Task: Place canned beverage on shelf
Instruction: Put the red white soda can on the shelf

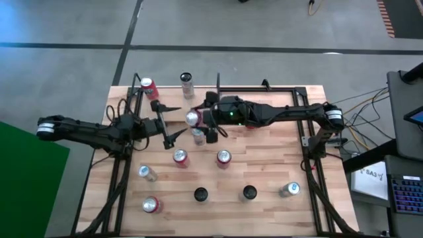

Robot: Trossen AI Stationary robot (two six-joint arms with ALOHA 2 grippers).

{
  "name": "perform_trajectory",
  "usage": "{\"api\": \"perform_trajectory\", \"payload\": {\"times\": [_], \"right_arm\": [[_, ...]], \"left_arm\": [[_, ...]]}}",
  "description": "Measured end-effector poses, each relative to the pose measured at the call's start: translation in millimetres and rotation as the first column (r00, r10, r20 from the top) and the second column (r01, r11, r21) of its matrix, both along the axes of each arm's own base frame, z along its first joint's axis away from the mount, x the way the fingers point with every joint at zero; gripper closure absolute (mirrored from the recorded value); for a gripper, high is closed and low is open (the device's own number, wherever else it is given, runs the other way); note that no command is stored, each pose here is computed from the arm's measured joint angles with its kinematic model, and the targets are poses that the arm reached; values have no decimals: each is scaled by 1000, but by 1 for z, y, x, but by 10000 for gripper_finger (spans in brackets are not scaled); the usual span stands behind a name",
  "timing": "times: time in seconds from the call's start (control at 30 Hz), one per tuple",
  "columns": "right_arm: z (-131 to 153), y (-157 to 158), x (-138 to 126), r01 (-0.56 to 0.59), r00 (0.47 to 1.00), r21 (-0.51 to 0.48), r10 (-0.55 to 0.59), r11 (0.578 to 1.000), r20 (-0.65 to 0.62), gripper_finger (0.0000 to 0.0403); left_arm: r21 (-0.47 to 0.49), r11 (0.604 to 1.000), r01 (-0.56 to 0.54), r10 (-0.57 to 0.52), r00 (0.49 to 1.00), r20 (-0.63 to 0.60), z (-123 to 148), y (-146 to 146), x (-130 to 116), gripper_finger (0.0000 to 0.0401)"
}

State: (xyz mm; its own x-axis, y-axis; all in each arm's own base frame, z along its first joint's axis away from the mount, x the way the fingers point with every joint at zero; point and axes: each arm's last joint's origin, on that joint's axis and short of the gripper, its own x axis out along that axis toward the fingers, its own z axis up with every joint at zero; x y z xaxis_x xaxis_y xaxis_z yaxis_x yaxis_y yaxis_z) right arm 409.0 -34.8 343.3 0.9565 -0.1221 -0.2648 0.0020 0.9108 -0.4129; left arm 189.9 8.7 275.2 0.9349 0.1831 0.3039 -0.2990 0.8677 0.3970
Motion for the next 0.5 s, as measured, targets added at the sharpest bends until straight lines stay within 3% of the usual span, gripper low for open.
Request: {"api": "perform_trajectory", "payload": {"times": [0.5], "right_arm": [[0,14,1,-25,1000,34,25,999,3,112]], "left_arm": [[36,997,74,-73,997,-17,-15,-1,21,39]]}}
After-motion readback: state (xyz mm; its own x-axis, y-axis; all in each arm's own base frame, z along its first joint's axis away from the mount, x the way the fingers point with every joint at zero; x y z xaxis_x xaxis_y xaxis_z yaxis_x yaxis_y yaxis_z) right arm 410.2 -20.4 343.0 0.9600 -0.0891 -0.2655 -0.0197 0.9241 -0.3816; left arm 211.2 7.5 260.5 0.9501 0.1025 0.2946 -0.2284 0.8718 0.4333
